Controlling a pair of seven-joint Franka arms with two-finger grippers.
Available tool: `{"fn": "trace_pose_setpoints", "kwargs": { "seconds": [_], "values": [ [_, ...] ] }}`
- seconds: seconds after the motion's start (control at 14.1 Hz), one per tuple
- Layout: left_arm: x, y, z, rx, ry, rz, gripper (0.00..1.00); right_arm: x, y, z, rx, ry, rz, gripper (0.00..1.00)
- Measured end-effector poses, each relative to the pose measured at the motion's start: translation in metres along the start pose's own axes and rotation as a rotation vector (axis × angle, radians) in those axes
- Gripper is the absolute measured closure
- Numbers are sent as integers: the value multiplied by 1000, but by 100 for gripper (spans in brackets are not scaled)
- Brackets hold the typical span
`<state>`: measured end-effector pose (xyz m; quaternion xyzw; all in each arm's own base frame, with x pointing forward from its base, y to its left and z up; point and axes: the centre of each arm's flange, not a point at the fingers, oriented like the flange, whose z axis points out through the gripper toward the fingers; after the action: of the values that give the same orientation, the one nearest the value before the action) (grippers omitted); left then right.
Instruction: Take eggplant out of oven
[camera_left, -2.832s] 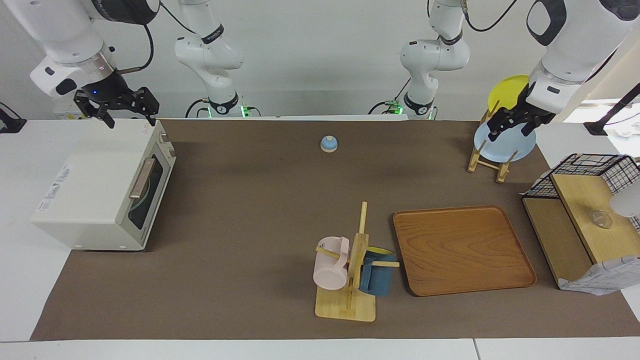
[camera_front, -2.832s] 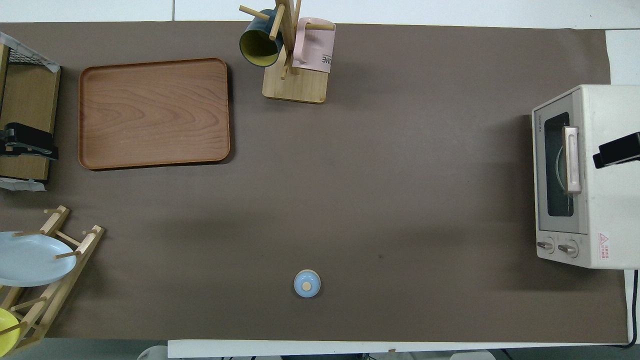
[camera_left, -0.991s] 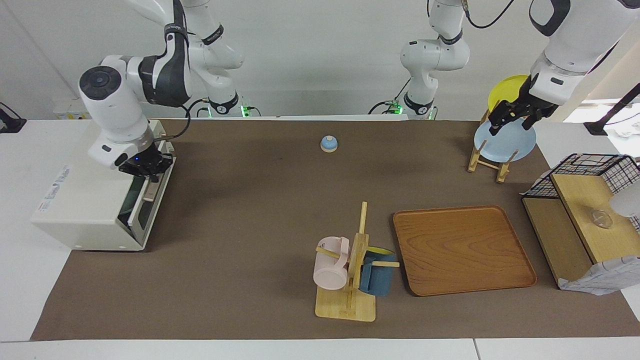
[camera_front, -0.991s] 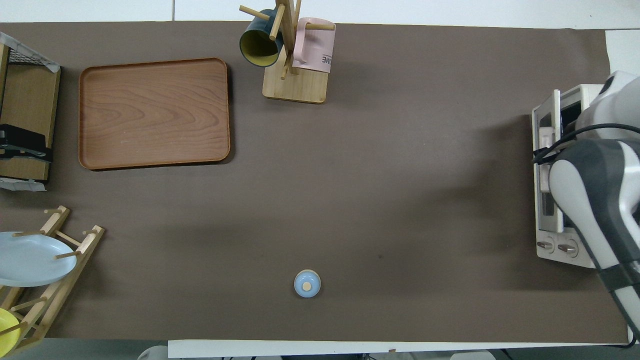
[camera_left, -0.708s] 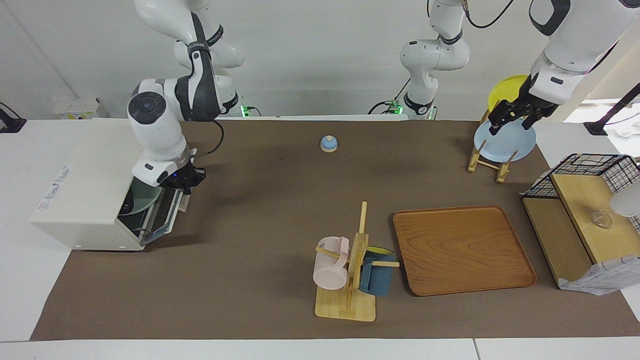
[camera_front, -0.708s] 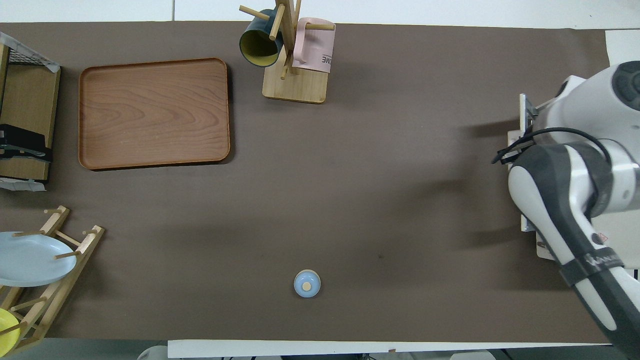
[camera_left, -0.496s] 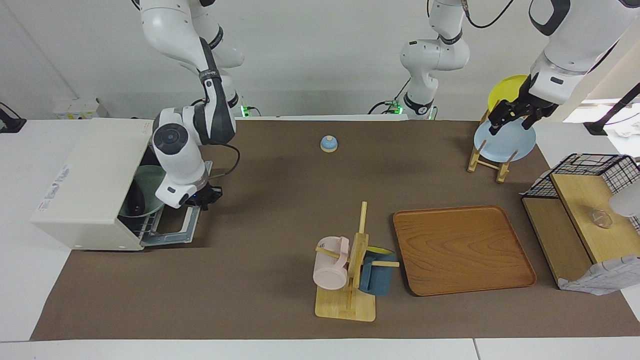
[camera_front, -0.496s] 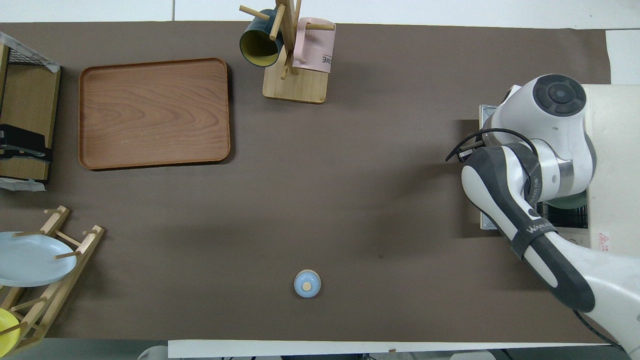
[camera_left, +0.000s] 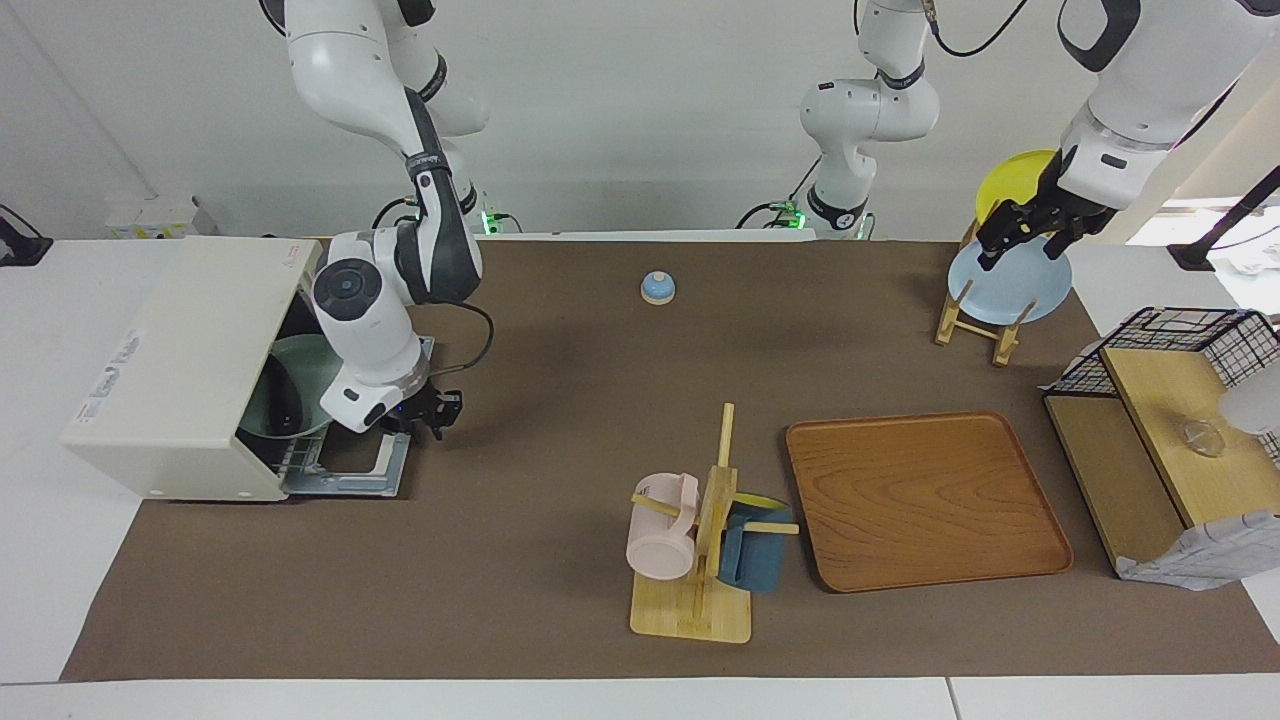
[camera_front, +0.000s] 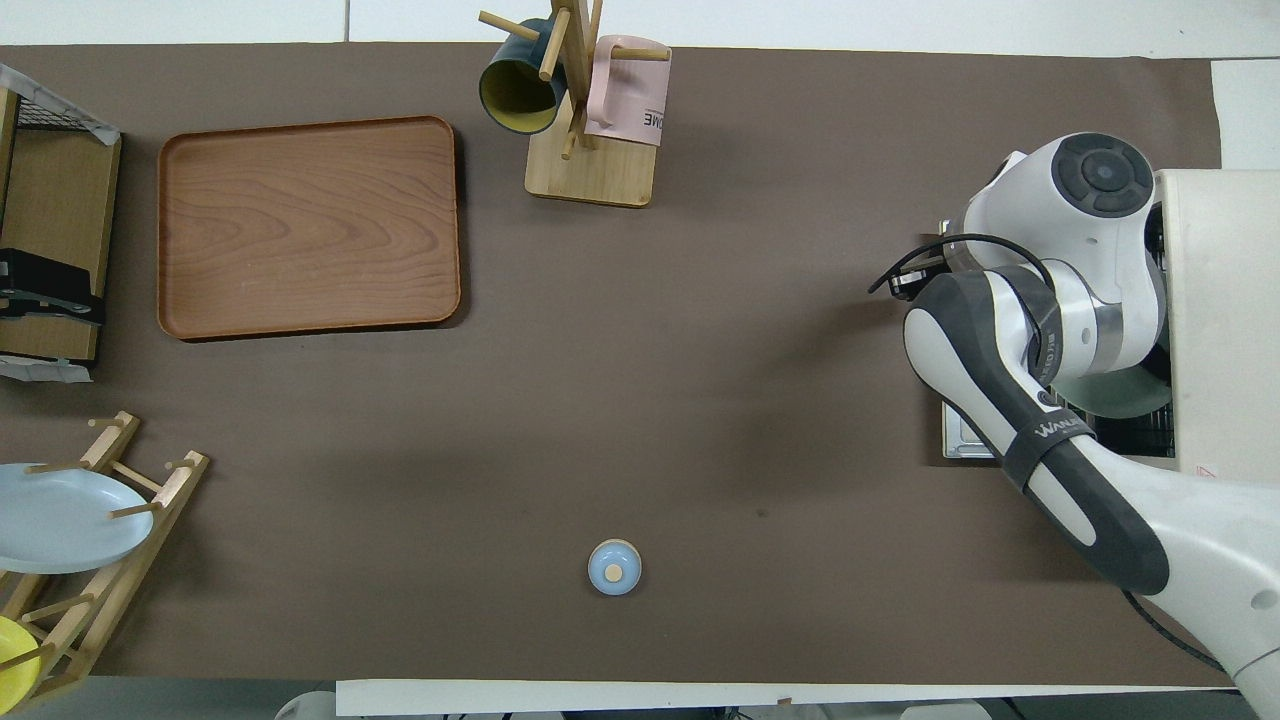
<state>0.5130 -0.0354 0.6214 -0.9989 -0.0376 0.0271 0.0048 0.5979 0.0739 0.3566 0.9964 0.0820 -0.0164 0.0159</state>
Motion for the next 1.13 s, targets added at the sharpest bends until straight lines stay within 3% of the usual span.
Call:
{"fn": "trace_pose_setpoints", "kwargs": {
  "seconds": [0.14, 0.28, 0.5, 0.78, 1.13],
  "values": [
    [0, 0, 0, 0, 0, 0, 0, -16, 11, -28, -8, -64, 25, 42],
    [0, 0, 0, 0, 0, 0, 0, -36, 38, -47, -29, -135, 65, 42],
    [0, 0, 0, 0, 0, 0, 0, -53, 87, -37, -89, -157, 101, 44],
    [0, 0, 0, 0, 0, 0, 0, -63, 92, -2, -132, -132, 62, 45],
    [0, 0, 0, 0, 0, 0, 0, -59, 59, -3, -219, -136, -61, 97]
  ]
}}
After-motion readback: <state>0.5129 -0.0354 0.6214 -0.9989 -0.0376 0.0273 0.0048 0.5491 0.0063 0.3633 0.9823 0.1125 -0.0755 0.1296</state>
